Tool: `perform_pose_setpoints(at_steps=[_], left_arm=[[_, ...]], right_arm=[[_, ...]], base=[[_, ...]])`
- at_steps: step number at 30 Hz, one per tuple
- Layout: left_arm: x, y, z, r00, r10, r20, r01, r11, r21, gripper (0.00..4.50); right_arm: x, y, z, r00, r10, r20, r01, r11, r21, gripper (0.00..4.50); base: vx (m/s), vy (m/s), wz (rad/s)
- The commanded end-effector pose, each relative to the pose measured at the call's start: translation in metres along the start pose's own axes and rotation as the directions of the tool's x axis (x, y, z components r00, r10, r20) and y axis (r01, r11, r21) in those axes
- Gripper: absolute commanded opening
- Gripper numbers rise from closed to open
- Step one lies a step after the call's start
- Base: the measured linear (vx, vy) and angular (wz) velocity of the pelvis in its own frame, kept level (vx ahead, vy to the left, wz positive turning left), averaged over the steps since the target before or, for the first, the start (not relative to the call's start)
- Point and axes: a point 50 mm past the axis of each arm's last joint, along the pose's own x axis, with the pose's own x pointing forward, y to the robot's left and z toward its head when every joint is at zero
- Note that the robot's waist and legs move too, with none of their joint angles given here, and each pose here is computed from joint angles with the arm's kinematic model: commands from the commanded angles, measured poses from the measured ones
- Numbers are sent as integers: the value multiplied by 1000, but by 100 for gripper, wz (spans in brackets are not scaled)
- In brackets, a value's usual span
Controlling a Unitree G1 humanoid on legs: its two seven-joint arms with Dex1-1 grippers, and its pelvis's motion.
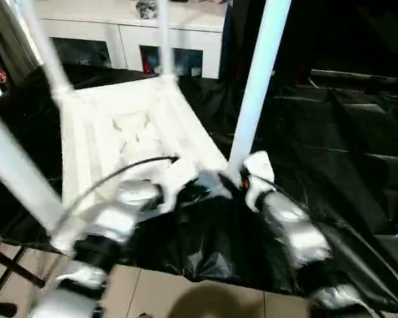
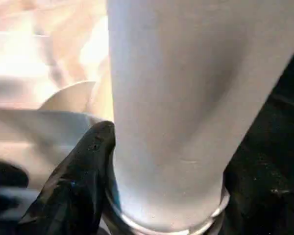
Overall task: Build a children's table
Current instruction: Rotate leg to tighten
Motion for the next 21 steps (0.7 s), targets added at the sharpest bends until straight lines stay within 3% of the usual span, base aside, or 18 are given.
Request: perform_pose_setpoints(at_steps=[1, 2, 3, 5, 8, 13, 15, 21], left_arm=[[14, -14, 15, 997, -54, 60, 53, 998, 19, 0], [12, -15, 15, 995, -73, 65, 72, 997, 28, 0], [12, -15, 15, 995, -73, 65, 72, 997, 28, 0], [5, -16, 12, 991, -110, 75, 107, 993, 51, 0], [-5, -13, 5, 988, -141, 67, 138, 989, 53, 0], [-19, -8, -3, 983, -177, 43, 174, 982, 77, 0], [-29, -2, -8, 979, -206, 9, 204, 974, 102, 0], [-42, 6, -7, 962, -274, 13, 271, 957, 102, 0]], right_arm=[[4, 31, -11, 992, 117, -43, -116, 993, 27, 305], [4, 31, -8, 990, 138, -22, -137, 989, 55, 305], [4, 31, -8, 990, 138, -22, -137, 989, 55, 340], [2, 28, -6, 988, 151, -10, -150, 987, 59, 345], [-1, 22, -3, 984, 181, -3, -181, 983, 11, 380], [-11, 16, 1, 955, 297, 7, -296, 954, -45, 380], [-20, 8, 1, 924, 382, -18, -382, 918, -102, 380], [-37, 3, 2, 827, 559, -52, -561, 819, -121, 380]], base=[[0, 0, 0], [0, 0, 0], [0, 0, 0], [0, 0, 0], [0, 0, 0], [0, 0, 0], [0, 0, 0], [0, 0, 0]])
